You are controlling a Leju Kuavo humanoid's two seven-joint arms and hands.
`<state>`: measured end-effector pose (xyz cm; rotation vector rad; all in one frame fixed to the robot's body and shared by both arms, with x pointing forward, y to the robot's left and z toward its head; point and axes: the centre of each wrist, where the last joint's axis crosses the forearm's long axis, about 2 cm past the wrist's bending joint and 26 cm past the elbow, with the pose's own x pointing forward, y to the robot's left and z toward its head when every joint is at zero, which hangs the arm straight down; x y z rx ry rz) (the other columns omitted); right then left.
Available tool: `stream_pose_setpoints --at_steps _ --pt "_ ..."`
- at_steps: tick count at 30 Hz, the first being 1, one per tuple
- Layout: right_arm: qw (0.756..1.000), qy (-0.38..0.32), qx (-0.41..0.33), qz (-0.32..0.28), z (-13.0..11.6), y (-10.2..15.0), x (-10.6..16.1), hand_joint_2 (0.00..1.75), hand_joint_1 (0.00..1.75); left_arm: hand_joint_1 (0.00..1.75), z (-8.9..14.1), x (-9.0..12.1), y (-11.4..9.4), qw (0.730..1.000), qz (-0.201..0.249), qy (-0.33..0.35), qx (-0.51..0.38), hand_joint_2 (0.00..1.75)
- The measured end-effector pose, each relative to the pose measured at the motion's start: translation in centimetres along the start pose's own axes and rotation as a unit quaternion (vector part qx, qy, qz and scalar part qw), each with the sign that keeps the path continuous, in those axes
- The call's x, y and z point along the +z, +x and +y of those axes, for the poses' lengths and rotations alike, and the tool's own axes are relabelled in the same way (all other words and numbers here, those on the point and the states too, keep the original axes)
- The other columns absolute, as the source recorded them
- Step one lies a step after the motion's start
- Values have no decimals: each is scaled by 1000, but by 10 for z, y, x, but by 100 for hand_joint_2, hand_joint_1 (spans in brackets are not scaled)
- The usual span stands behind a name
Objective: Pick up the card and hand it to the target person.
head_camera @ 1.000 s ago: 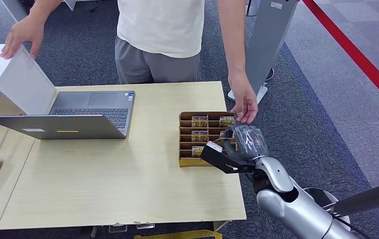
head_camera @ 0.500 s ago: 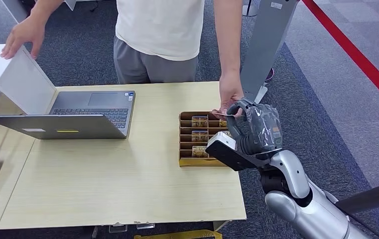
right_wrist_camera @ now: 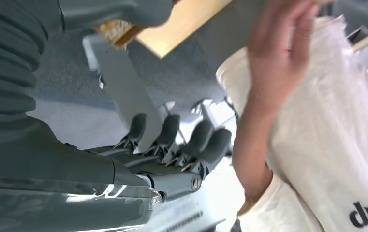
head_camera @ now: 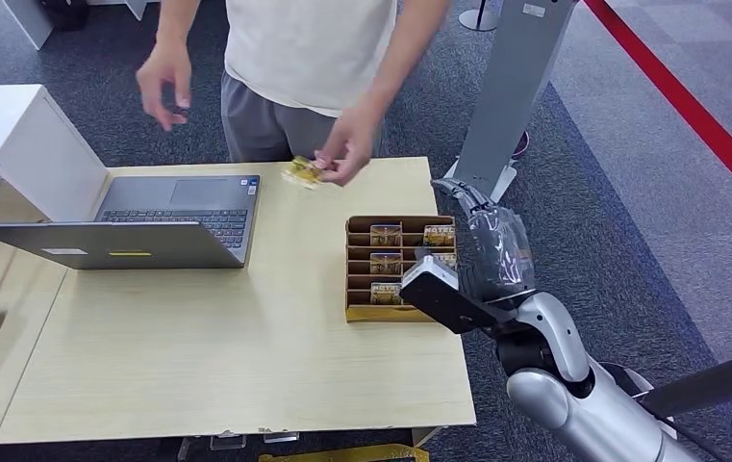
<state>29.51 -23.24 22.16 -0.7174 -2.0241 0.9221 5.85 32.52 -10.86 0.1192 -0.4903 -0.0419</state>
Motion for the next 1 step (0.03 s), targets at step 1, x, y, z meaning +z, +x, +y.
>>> stream_pose_setpoints --at_steps 1 --pt "1000 1 -13 1 1 -1 1 175 0 0 0 0 0 1000 0 1 0 0"
